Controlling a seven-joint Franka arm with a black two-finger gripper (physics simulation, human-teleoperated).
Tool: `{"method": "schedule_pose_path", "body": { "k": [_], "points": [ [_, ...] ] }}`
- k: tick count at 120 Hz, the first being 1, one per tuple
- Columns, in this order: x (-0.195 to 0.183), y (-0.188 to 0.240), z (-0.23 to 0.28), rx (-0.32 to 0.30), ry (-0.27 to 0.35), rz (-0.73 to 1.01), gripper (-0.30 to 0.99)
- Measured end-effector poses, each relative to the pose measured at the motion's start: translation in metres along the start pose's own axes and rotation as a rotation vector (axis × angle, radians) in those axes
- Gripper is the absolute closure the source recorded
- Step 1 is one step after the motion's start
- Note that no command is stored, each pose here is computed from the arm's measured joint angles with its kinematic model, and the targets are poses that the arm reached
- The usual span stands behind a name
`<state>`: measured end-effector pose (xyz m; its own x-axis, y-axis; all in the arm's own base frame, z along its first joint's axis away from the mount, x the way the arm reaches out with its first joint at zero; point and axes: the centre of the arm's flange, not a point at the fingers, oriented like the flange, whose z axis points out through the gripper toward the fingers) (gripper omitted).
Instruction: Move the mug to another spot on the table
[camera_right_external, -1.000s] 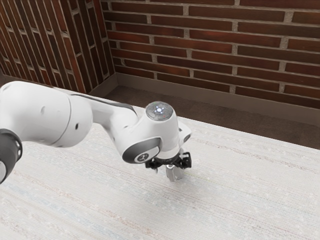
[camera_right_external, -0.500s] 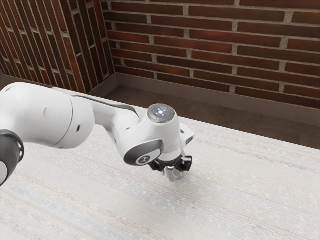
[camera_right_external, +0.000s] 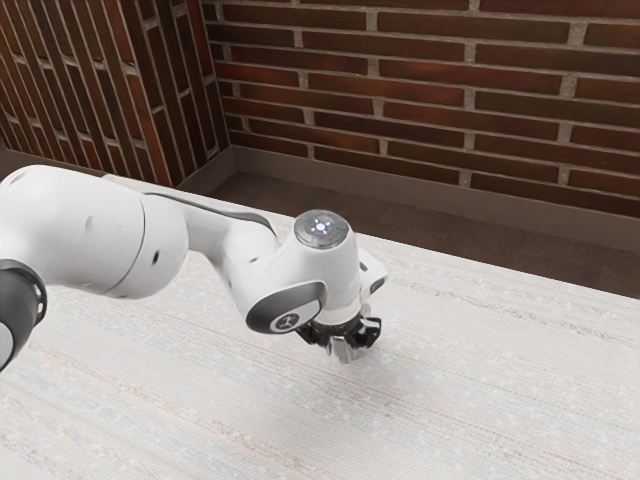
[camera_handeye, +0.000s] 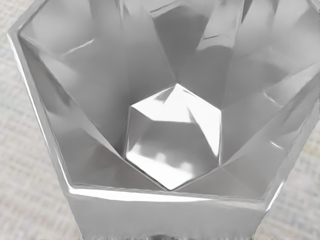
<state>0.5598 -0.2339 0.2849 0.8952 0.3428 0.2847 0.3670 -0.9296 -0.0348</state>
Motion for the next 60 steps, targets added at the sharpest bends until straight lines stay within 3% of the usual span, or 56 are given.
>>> {"method": "schedule_pose_path", "body": {
  "k": [60],
  "points": [
    [0.0018,-0.0005,-0.0017,-0.009,0.002,-0.001,0.66]
  ]
}}
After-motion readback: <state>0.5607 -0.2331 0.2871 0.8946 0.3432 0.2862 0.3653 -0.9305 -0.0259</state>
